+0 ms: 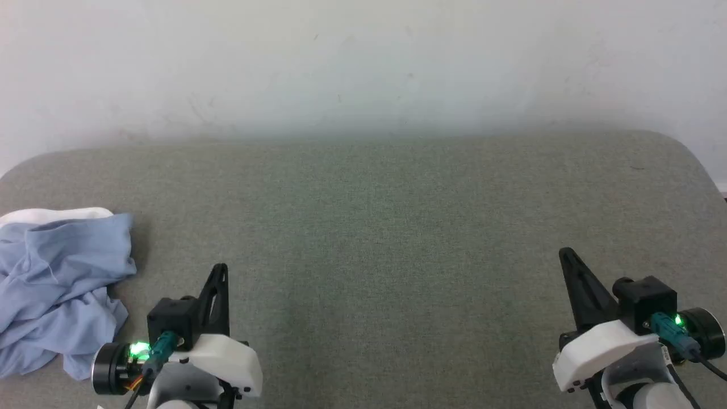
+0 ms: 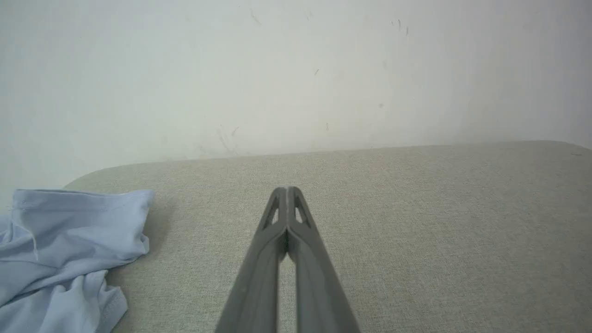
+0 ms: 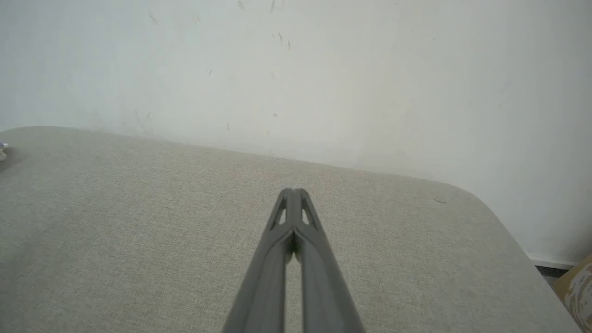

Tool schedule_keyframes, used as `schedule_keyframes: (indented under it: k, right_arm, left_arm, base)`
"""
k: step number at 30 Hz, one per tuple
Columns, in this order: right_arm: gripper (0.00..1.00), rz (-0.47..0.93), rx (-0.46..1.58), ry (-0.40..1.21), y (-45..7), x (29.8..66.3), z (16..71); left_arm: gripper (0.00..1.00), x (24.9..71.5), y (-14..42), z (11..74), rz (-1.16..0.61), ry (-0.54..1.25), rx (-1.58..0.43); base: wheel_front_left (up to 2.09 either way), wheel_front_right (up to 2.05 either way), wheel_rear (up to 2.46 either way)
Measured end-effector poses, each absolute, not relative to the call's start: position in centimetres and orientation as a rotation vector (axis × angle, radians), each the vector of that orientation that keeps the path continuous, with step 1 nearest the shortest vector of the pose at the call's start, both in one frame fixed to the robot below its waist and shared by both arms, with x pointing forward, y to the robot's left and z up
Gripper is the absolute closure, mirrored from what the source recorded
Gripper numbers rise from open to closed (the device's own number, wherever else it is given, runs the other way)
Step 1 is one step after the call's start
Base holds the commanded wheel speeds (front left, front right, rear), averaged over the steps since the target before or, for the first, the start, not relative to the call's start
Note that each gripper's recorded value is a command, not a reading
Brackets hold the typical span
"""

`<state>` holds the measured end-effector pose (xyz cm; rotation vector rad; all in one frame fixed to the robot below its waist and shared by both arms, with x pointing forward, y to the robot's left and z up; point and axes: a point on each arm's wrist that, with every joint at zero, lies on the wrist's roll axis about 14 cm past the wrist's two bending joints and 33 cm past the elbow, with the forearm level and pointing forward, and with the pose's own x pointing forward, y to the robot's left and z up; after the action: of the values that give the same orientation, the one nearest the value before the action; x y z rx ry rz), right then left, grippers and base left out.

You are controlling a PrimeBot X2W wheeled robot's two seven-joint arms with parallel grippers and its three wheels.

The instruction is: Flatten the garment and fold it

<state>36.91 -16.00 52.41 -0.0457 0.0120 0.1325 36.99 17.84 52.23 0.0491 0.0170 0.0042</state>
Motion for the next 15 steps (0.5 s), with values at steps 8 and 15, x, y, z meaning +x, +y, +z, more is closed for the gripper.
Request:
schedule_keyframes:
  k: [8,15]
  right_arm:
    - [1.0,0.132,-0.046,0.012,-16.0,36.91,52.41]
    - [1.0,0.132,-0.046,0.012,-16.0,36.91,52.41]
  left_arm:
    - [1.0,36.99,17.84,52.23,0.004,0.017,0.049]
    - [1.0,36.99,17.84,52.23,0.004,0.017,0.049]
  base:
    - [0.0,0.0,0.0]
    - [0.0,0.0,0.0]
